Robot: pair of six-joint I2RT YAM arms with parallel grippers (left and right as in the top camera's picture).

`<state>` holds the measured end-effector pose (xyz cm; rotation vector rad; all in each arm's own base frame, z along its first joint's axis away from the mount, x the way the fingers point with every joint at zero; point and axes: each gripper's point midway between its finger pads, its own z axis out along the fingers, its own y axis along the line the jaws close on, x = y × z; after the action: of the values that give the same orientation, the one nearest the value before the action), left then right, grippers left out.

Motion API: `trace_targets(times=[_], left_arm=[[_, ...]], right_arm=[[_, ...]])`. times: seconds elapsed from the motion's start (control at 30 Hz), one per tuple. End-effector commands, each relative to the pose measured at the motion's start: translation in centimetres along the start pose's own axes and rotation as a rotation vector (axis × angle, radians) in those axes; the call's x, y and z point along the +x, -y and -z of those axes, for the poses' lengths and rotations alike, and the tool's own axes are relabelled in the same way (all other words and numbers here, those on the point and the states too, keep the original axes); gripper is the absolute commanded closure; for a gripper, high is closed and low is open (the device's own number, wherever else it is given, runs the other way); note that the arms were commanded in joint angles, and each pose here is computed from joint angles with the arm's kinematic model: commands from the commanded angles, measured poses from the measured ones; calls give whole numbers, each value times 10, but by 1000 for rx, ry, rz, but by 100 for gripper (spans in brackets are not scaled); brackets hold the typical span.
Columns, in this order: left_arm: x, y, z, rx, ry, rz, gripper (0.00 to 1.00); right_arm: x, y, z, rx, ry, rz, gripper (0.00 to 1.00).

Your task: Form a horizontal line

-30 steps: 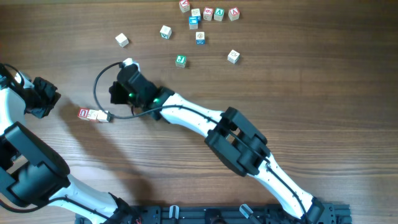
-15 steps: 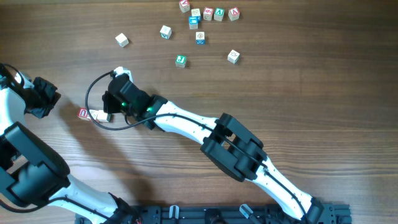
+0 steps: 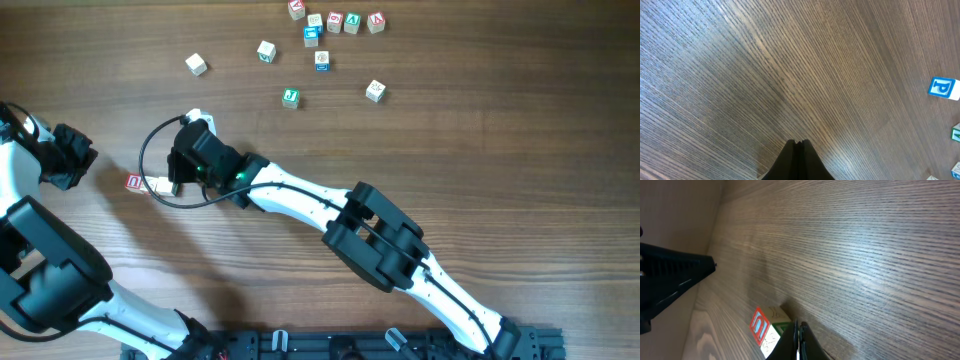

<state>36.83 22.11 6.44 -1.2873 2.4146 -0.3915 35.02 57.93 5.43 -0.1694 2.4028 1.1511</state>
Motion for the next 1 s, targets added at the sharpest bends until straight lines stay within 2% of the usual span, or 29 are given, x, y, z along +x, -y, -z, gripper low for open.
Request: trace_targets(times=[0.0,0.97], left_arm=[[2,2,-6,9,-16,8,96],[1,2,-6,9,-11,6,96]], right_arm=[[3,22,-10,41,7,-36,95],[21,26,-18,1,-76,-64,95]])
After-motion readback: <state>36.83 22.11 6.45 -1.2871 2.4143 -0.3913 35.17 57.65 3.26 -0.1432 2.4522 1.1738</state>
